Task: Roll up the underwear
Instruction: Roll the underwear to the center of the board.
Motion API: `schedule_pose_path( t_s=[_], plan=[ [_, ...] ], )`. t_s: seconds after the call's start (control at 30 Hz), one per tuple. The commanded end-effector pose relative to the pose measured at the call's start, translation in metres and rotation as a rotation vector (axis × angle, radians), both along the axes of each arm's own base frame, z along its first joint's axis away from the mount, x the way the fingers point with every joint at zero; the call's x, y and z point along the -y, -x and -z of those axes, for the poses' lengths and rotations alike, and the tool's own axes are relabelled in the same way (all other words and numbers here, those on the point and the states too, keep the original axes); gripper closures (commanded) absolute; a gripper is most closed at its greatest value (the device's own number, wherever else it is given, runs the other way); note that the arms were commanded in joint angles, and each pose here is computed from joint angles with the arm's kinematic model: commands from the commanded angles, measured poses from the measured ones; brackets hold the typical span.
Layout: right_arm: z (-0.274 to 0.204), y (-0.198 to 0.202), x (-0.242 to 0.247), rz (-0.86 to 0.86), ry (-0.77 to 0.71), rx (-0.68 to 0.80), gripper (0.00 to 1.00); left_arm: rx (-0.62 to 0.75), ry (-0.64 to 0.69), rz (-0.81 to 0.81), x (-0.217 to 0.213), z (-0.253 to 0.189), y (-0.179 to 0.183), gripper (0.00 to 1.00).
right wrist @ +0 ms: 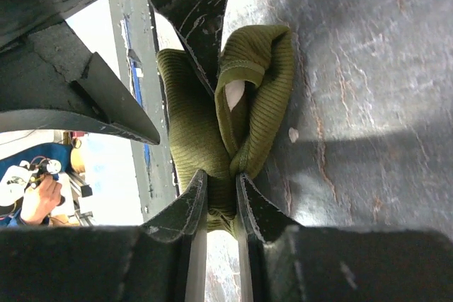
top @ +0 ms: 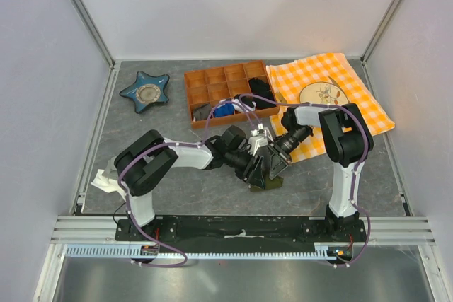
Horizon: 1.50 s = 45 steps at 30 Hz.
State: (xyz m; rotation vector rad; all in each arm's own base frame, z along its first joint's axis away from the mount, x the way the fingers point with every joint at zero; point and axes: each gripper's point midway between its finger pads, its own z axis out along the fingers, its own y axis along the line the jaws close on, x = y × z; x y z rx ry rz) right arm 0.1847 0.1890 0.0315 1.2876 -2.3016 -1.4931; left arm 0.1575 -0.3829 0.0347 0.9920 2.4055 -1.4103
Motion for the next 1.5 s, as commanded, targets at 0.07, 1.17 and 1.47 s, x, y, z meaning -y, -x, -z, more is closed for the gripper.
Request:
schedule_pose_path(
  t_s=[0.07,1.17,1.47],
  plan=[
    [0.009,0.025,0.0,-0.177,0.014,0.045,0.81,0.226,-0.059,-0.235,-0.013,0.004,-0.055,0.41],
    [-0.012,0.005,0.0,-0.081,-0.091,0.112,0.81,0.33,-0.029,-0.368,-0.057,-0.031,-0.057,0.37],
    [-0.023,-0.001,-0.001,-0.061,-0.124,0.155,0.81,0.33,0.013,-0.416,-0.068,-0.05,-0.054,0.35]
  ],
)
